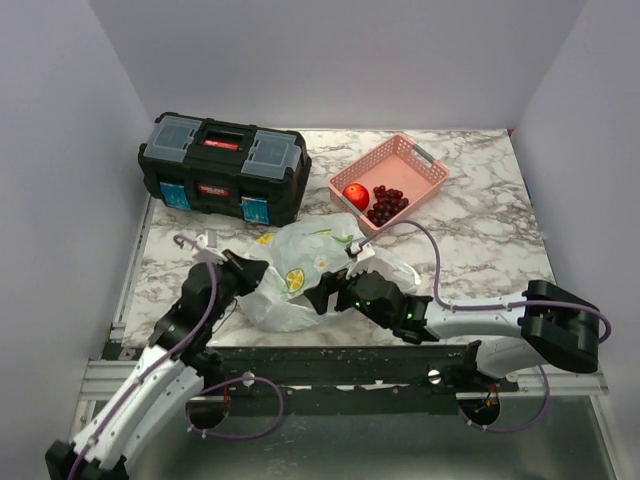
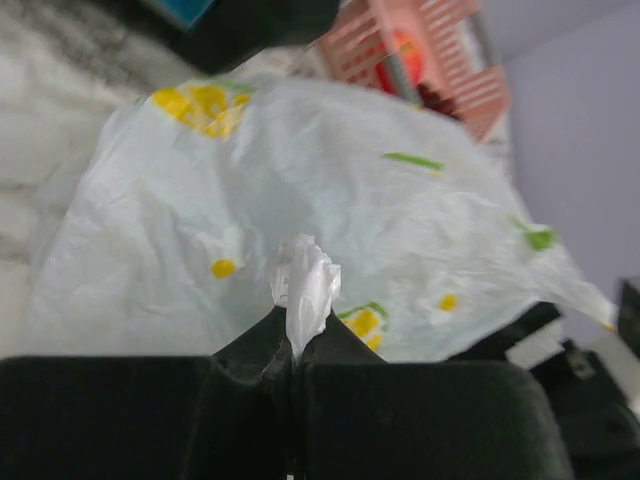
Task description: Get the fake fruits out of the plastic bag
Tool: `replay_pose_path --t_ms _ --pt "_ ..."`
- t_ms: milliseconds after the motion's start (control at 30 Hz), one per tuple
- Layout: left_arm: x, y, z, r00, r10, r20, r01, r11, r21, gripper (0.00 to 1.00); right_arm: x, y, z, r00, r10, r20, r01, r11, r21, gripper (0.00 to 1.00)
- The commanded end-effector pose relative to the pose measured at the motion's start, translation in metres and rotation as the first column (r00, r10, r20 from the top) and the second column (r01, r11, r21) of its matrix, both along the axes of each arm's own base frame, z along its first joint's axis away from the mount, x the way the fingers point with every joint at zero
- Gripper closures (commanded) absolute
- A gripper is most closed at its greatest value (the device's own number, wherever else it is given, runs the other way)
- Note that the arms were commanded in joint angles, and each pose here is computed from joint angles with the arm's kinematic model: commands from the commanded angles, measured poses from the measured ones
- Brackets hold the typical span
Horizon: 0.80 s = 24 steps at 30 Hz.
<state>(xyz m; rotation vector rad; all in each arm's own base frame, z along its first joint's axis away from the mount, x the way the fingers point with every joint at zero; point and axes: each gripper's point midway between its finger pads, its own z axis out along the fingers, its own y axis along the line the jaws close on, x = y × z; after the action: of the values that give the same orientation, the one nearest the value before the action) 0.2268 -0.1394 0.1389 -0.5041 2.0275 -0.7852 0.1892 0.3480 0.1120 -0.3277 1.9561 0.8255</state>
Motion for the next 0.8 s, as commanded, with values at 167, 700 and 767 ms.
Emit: replay_pose_path --t_ms 167,700,767 --pt "-0.039 0.022 0.077 0.945 -0.046 0.324 0.058 0.998 -0.028 0.9 0.007 0.037 0.048 0.998 0.038 0.052 -0.045 0.99 0.134 0.12" --pt "-0.077 0.086 0.202 0.835 -0.008 0.55 -0.114 0.976 0.187 0.01 0.029 0.098 0.138 0.981 0.098 0.167 -0.148 0.936 0.32 0.1" --pt "-0.071 0.083 0.217 0.821 -0.054 0.569 -0.107 0.963 0.246 0.01 0.023 0.098 0.134 0.982 0.126 0.144 -0.166 0.934 0.317 0.1"
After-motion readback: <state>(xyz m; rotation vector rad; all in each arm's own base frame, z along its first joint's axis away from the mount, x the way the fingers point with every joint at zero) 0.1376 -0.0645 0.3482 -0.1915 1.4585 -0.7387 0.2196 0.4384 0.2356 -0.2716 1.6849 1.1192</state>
